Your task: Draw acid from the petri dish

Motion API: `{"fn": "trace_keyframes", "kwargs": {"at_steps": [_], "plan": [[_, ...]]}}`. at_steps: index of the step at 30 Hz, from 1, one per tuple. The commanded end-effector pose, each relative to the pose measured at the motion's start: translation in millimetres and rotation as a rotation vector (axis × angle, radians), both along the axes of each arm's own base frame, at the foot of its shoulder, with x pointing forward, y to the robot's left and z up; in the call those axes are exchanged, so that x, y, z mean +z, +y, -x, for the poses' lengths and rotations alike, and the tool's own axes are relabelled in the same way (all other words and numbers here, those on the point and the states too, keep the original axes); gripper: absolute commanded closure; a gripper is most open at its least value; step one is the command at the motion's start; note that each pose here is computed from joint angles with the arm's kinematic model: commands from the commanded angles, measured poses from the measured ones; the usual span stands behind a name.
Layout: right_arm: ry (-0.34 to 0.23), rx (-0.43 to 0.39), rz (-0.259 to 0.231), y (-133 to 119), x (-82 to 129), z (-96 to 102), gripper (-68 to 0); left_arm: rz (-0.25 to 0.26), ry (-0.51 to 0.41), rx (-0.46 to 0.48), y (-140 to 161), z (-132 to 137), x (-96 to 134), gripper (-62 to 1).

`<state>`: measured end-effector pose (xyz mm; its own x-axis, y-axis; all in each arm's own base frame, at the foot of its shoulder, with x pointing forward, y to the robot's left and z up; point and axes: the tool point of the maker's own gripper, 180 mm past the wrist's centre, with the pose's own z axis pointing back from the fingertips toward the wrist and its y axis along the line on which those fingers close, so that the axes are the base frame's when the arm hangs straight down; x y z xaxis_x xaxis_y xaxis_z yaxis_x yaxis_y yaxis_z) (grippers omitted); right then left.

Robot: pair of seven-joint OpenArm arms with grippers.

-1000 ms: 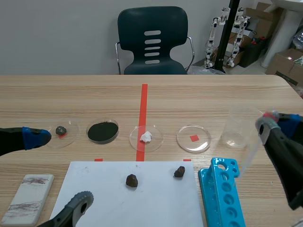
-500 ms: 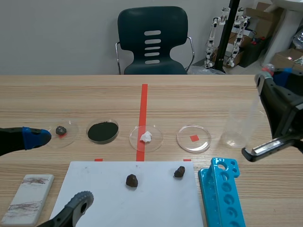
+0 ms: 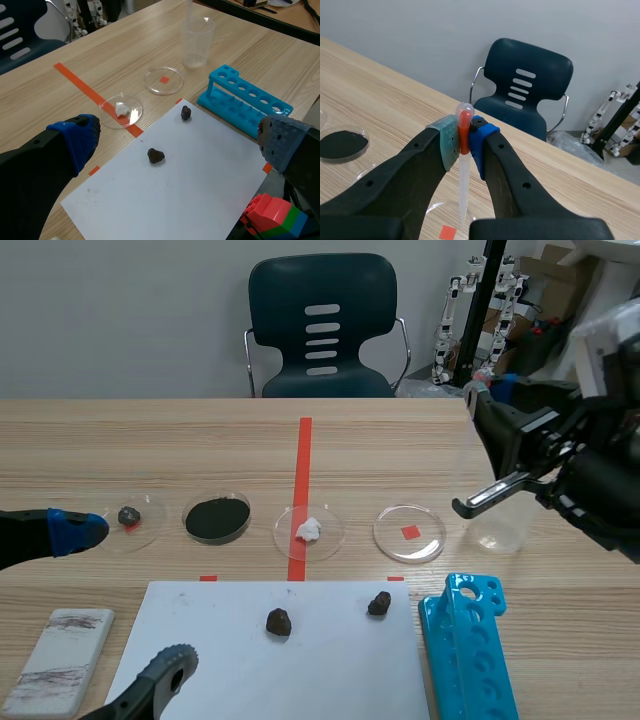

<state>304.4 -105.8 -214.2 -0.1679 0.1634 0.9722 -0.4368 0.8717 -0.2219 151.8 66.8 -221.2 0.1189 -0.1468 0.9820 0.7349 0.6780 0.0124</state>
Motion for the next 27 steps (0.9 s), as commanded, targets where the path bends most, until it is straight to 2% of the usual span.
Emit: {"fn": "trace_keyframes", "kwargs": {"at_steps": [1, 7, 11, 27], "plan": [[-0.028, 0.004, -0.018, 1, 7, -6.7, -5.2, 0.027, -0.007, 0.006, -2, 0, 5, -62.3], [-0.006, 0.023, -0.031, 9, -8, -24.8, -5.3, 0.027, -0.007, 0.006, -2, 0, 5, -62.3], [-0.018, 0.033, -0.052, 11, -13, -31.4, -5.3, 0.027, -0.007, 0.006, -2, 0, 5, -62.3], [0.009, 0.054, -0.12, 12, -50, -30.8, -5.3, 0.027, -0.007, 0.006, -2, 0, 5, -62.3]]}}
